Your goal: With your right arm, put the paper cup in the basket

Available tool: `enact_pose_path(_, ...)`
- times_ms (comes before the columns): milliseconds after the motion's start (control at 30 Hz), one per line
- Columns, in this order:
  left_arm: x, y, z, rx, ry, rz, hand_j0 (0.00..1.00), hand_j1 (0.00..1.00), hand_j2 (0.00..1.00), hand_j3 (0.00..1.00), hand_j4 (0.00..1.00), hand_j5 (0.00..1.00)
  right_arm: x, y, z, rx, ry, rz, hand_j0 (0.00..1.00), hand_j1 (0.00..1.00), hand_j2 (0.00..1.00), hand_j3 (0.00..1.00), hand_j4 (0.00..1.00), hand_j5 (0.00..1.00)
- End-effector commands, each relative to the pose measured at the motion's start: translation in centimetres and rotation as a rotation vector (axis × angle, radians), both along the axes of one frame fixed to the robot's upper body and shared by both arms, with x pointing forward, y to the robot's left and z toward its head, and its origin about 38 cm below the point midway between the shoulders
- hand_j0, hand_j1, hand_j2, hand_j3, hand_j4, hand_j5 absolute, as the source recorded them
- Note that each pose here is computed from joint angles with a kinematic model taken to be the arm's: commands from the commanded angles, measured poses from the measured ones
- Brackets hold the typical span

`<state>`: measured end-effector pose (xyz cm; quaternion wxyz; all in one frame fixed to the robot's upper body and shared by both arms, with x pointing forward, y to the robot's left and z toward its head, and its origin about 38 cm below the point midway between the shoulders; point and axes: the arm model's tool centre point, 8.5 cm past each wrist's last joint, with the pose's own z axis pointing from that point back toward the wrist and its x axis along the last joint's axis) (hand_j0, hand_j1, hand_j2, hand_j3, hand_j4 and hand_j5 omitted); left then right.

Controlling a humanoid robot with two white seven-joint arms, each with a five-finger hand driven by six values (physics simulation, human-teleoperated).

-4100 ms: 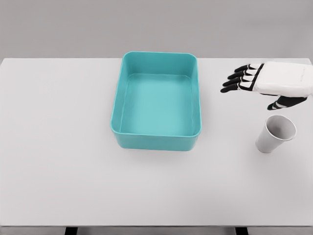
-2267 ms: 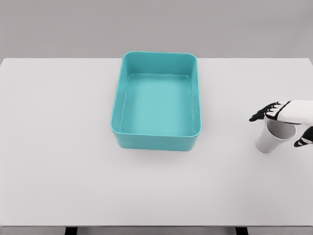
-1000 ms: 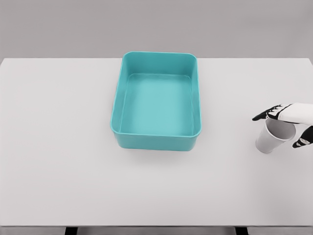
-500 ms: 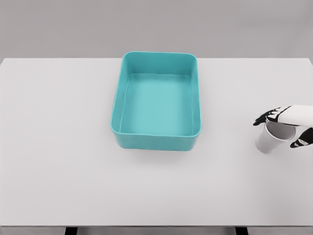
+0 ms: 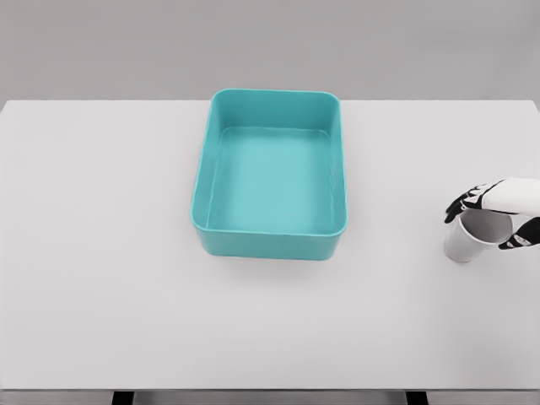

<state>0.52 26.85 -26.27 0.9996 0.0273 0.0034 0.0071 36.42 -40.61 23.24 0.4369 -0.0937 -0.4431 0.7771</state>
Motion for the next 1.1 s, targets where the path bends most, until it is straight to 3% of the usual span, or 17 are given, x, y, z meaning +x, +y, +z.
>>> enact_pose_path(0, 0.0, 0.0, 0.0, 0.000, 0.000, 0.000, 1.00, 1.00, 1.00, 1.00, 1.00, 1.00, 0.0, 0.0, 0.1, 0.003, 0.001, -0.004, 0.71, 0.71, 0.71, 0.71, 0.71, 0.71)
enact_pose_path(600, 0.0, 0.0, 0.0, 0.000, 0.000, 0.000, 1.00, 1.00, 1.00, 1.00, 1.00, 1.00, 0.9, 0.4, 3.3, 0.003, -0.070, 0.007, 0.64, 0.64, 0.64, 0.64, 0.64, 0.64)
enact_pose_path(1067, 0.0, 0.0, 0.0, 0.000, 0.000, 0.000, 1.00, 1.00, 1.00, 1.00, 1.00, 1.00, 1.8, 1.1, 4.1, 0.033, -0.092, -0.001, 0.64, 0.64, 0.64, 0.64, 0.64, 0.64)
